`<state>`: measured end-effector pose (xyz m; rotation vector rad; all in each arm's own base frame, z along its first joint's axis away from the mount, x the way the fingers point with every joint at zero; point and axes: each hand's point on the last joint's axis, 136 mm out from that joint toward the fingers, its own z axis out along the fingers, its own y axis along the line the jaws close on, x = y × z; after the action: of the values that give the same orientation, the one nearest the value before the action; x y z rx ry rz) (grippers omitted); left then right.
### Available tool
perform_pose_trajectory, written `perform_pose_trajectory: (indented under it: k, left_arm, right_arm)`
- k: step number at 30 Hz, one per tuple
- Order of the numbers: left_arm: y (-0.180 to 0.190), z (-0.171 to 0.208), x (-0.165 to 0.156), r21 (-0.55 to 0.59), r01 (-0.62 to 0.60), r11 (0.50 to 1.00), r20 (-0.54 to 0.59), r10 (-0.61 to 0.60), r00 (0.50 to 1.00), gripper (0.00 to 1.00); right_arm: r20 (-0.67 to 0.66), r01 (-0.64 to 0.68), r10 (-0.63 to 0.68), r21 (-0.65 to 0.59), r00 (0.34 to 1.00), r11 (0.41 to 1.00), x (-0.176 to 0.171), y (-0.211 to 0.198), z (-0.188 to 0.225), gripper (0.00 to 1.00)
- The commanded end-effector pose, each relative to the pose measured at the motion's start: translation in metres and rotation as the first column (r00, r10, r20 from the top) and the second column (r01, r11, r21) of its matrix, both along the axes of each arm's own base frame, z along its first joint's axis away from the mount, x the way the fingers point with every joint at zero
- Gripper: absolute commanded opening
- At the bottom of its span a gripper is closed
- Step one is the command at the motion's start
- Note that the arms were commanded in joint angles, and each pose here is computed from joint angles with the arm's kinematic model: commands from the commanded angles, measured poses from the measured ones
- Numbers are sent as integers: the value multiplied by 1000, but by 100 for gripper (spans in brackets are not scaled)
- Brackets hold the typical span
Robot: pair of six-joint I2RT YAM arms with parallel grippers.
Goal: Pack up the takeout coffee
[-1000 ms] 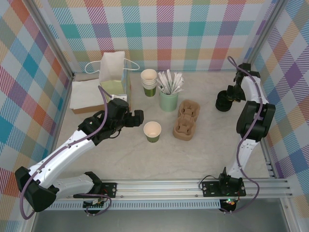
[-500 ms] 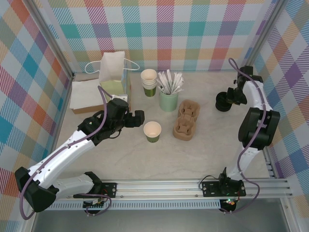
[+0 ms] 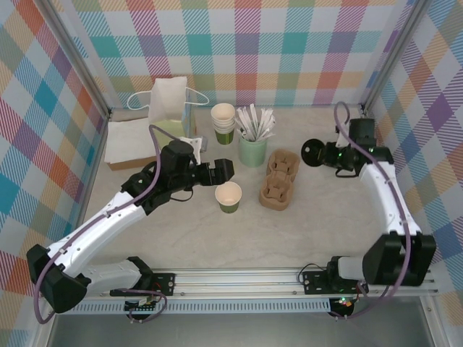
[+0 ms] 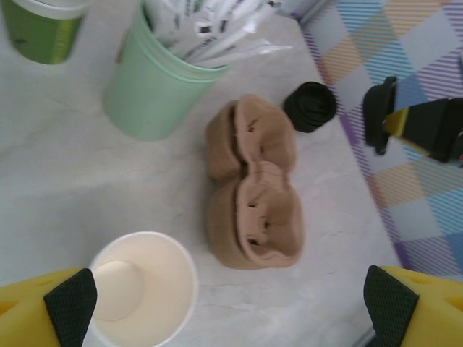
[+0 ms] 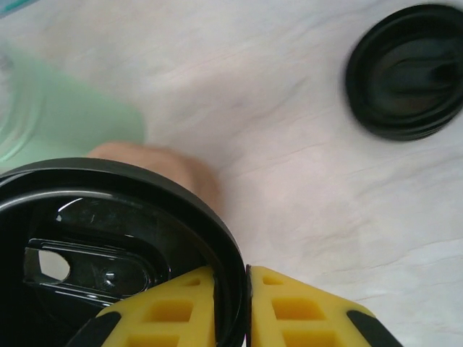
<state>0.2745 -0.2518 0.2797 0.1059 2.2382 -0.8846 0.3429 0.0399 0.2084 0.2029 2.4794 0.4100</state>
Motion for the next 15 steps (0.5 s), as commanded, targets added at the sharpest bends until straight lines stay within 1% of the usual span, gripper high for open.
perform_pose_trajectory:
  k: [1,4,7,10,15]
  left_arm:
    - [-28,26,-3,-164,86,983,-2,-87,996,97]
    - [-46,32,-4,-236,127,964,-1,-131,991,97]
    - [-62,34,-6,-281,159,946,-11,-169,986,97]
    - [-76,36,-8,-306,184,934,-13,-197,980,97]
    - [-94,34,-11,-308,213,927,-19,-229,973,97]
  right_arm:
    - [91,-52,41,120,995,991,-16,40,21,16]
    - [105,-100,84,158,991,982,-37,65,25,16]
    - [115,-128,108,182,987,975,-53,82,28,16]
    - [120,-167,146,195,982,966,-65,98,32,16]
    - [133,-210,188,176,973,962,-74,113,39,16]
